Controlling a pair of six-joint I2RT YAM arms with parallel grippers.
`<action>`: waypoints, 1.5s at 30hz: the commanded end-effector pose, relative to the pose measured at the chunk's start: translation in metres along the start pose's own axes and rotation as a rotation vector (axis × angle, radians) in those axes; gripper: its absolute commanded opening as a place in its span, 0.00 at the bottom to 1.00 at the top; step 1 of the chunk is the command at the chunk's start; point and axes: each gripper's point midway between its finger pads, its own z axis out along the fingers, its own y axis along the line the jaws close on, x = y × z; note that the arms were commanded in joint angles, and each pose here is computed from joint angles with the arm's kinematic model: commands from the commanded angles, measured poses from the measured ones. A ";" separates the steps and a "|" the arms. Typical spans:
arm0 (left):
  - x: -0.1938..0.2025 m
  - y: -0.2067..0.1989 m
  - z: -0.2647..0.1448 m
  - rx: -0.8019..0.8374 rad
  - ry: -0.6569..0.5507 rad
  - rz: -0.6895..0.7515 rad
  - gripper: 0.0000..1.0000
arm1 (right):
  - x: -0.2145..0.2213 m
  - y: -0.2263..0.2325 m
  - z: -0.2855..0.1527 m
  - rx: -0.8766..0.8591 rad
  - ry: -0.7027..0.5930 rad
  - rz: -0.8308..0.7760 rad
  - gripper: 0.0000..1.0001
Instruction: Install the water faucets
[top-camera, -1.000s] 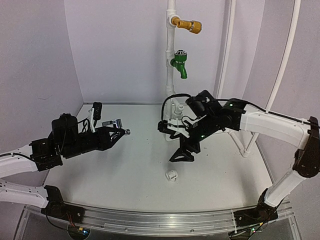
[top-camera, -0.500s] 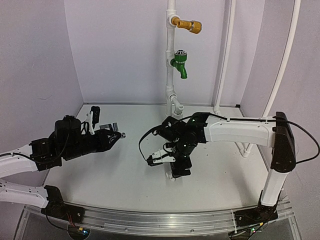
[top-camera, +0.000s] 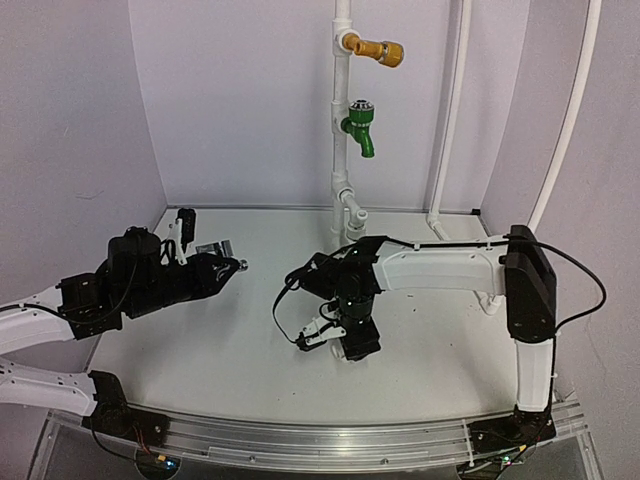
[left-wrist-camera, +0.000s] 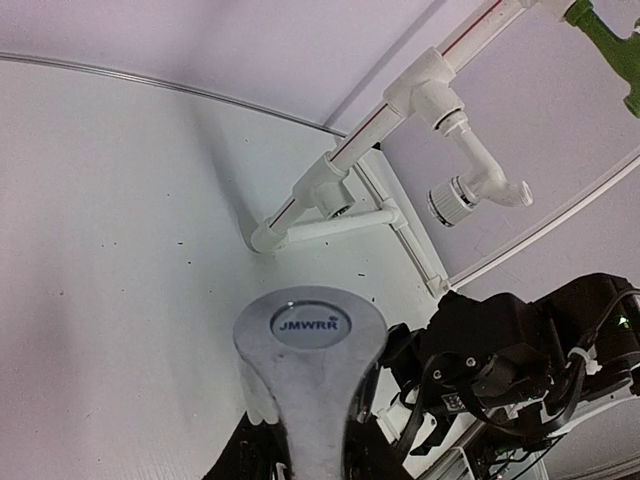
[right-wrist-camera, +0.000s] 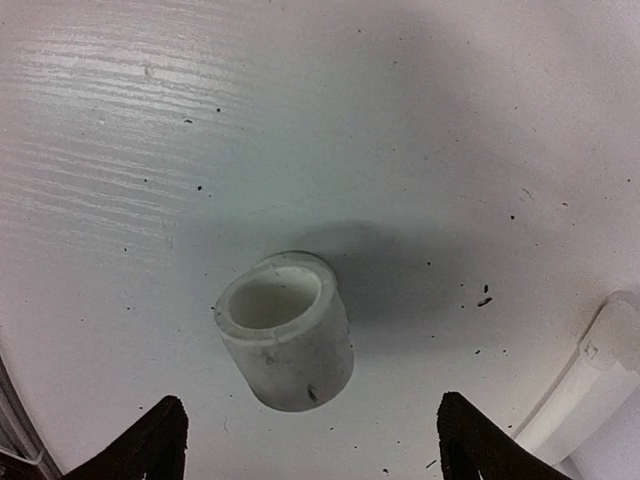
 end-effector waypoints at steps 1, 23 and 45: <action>-0.028 -0.016 -0.008 0.035 -0.084 -0.020 0.00 | -0.005 0.005 0.005 -0.026 0.019 -0.024 0.77; -0.024 -0.013 -0.008 0.040 -0.088 -0.028 0.00 | -0.005 -0.001 0.042 0.011 0.064 -0.006 0.55; -0.022 -0.031 -0.003 0.098 -0.029 -0.006 0.00 | -0.023 -0.018 -0.032 0.125 -0.133 -0.006 0.11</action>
